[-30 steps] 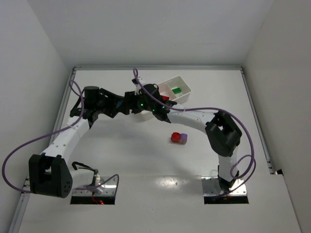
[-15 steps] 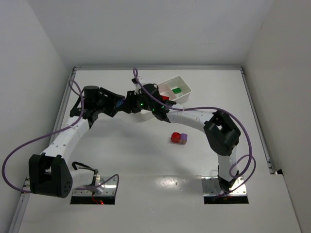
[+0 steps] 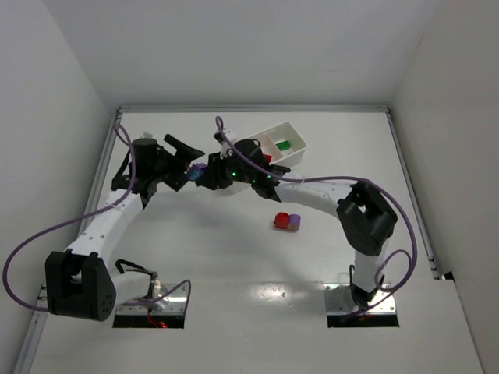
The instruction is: Sort the legos into containers by color
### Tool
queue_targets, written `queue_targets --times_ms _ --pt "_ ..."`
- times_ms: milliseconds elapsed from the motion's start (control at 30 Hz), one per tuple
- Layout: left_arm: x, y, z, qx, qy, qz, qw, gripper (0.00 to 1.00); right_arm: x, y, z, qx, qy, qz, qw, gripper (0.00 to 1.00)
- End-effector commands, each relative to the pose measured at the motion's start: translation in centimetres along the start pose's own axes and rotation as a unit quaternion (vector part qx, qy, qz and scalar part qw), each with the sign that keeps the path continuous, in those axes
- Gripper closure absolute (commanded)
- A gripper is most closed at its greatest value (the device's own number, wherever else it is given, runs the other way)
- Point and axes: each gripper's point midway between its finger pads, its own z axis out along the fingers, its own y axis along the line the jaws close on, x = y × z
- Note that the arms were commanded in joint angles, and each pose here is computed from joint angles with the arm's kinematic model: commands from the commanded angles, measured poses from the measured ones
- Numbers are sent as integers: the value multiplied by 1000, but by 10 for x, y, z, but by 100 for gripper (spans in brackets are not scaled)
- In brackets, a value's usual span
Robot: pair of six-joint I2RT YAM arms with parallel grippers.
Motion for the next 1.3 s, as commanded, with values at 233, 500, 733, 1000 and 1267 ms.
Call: queue_targets --times_ms 233,500,733,1000,1267 --pt "-7 -14 -32 123 69 266 954 0 -19 33 -65 -96 24 -113 989 100" --pt "8 -17 -63 300 165 344 874 5 -7 36 -111 -172 101 -93 975 100" --pt "57 -18 -80 451 305 353 761 13 -4 44 -137 -265 147 -1 953 100" --pt "88 -26 -77 474 332 384 720 23 0 25 -139 -284 172 53 942 100" --pt "114 -40 -87 494 349 408 684 21 3 12 -134 -283 173 73 941 100"
